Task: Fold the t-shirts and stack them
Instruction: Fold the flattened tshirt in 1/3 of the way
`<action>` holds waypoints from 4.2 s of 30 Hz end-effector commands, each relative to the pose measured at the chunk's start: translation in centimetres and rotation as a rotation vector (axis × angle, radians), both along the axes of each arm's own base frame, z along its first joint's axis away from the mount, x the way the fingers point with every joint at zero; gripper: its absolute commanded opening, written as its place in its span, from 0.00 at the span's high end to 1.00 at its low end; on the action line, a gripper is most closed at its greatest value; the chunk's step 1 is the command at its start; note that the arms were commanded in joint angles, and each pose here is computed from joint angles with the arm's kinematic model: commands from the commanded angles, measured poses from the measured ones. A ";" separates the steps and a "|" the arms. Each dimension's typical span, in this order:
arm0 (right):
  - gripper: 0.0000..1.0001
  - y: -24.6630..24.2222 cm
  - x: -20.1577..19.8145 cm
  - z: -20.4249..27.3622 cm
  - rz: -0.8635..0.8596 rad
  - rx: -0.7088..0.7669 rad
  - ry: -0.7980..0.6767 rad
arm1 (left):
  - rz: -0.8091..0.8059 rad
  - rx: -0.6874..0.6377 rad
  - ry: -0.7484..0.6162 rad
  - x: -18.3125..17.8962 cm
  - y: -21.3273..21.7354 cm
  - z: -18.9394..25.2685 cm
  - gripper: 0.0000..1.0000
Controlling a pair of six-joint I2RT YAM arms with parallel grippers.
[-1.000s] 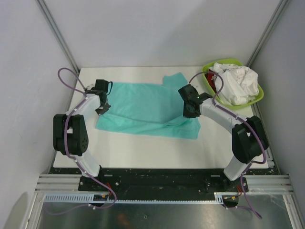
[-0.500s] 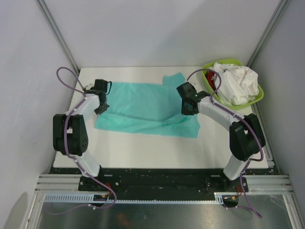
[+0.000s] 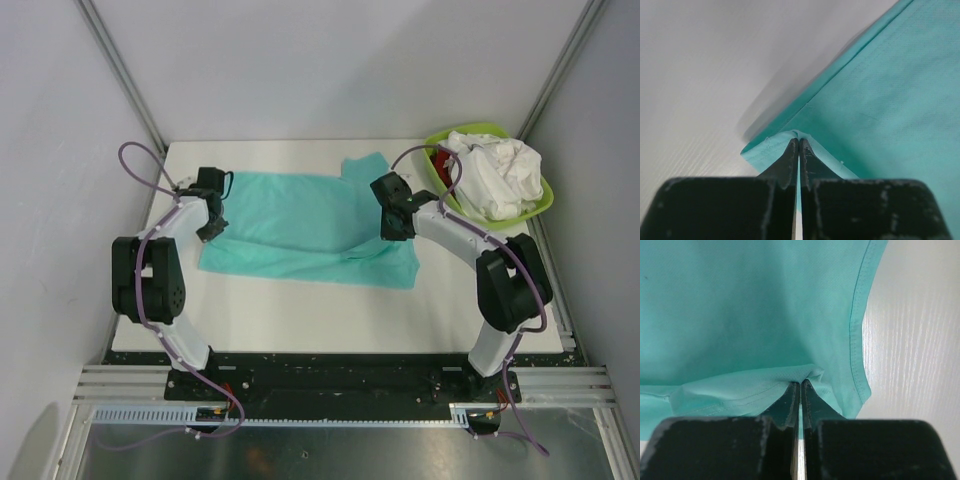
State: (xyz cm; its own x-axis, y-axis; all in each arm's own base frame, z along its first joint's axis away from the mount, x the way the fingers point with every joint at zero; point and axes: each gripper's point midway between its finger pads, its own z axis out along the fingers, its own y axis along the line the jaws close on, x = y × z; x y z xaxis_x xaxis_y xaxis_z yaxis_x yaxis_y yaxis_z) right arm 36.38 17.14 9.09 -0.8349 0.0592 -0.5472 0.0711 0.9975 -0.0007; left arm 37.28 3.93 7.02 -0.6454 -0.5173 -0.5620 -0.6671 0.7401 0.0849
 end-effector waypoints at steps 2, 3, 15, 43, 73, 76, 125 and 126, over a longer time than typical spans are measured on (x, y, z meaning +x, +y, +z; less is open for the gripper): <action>1.00 0.4 2.6 1.6 -0.010 0.005 -0.081 | 0.025 0.037 -0.039 1.2 1.2 1.0 1.00; 1.00 0.5 2.7 1.5 -0.008 0.003 -0.081 | 0.025 0.038 -0.039 1.1 1.2 1.0 1.00; 0.98 0.4 3.9 0.4 -0.005 -0.036 -0.078 | 0.012 0.034 -0.025 1.3 1.2 0.5 1.00; 0.79 7.4 -4.6 -1.0 0.169 0.008 -0.030 | -0.091 -0.043 -0.140 -0.9 -0.5 4.4 0.32; 0.40 9.7 6.6 -1.2 0.148 0.030 -0.125 | -0.099 -0.063 -0.138 -0.9 -0.9 3.8 0.33; 0.35 8.9 6.3 -0.2 0.134 0.028 -0.131 | -0.100 -0.081 -0.136 -0.9 -1.2 3.5 0.32; 0.57 -4.1 -8.1 -5.6 -0.134 0.206 0.029 | 0.009 -0.171 -0.123 -6.1 0.3 1.0 0.33; 0.59 -4.1 -8.1 -5.7 -0.136 0.208 0.031 | 0.021 -0.172 -0.123 -6.3 0.6 1.0 0.33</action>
State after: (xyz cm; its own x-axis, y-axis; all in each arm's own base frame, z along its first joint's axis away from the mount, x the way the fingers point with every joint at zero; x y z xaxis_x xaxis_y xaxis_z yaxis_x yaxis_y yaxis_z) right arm 27.66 12.80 3.80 -0.8392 0.2560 -0.4798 0.1948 0.9652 0.1743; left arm 31.18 3.22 6.94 -0.6261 -0.5921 -0.5074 -0.6446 0.7591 -0.0904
